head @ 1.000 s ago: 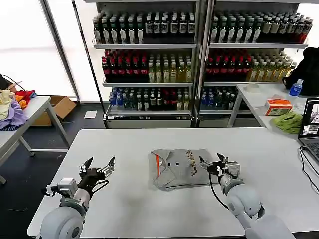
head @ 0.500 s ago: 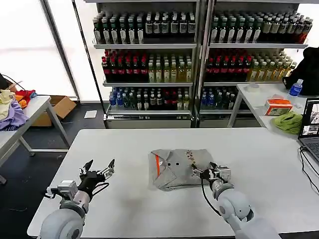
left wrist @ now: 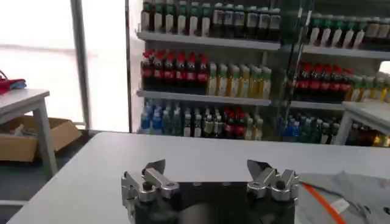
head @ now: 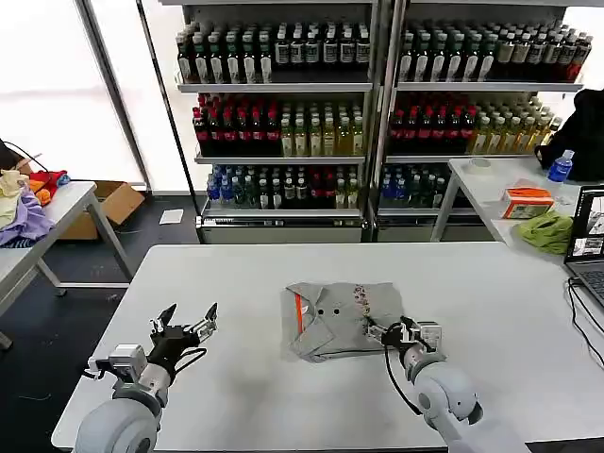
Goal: Fold and organize the clothes.
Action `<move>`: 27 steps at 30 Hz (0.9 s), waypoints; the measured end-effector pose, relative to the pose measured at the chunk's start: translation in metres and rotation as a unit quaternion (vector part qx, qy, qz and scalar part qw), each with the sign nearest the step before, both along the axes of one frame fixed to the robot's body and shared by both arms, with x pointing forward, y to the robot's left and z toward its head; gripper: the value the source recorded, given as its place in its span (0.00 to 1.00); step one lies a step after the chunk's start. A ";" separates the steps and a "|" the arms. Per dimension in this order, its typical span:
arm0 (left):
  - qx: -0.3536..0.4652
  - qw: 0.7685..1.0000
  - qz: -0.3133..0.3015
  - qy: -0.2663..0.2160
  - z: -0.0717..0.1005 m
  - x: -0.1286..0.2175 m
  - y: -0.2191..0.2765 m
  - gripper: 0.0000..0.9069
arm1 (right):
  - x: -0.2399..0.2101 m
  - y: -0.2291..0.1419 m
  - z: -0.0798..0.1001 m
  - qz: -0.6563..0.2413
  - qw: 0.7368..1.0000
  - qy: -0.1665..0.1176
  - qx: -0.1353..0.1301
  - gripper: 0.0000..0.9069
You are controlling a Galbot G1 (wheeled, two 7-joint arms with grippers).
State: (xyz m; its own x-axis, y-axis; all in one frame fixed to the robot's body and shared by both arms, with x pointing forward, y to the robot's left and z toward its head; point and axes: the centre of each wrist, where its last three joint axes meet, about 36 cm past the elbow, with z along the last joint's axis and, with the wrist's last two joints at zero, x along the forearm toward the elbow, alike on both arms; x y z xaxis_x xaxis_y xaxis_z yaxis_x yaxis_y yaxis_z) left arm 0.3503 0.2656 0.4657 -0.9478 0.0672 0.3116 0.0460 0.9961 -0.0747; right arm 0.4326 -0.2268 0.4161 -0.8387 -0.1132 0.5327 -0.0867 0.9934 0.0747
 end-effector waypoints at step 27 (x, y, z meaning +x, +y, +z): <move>-0.003 0.998 0.015 -0.056 -0.010 -0.016 -0.014 1.00 | -0.045 -0.081 0.057 -0.106 0.979 -0.157 -0.077 1.00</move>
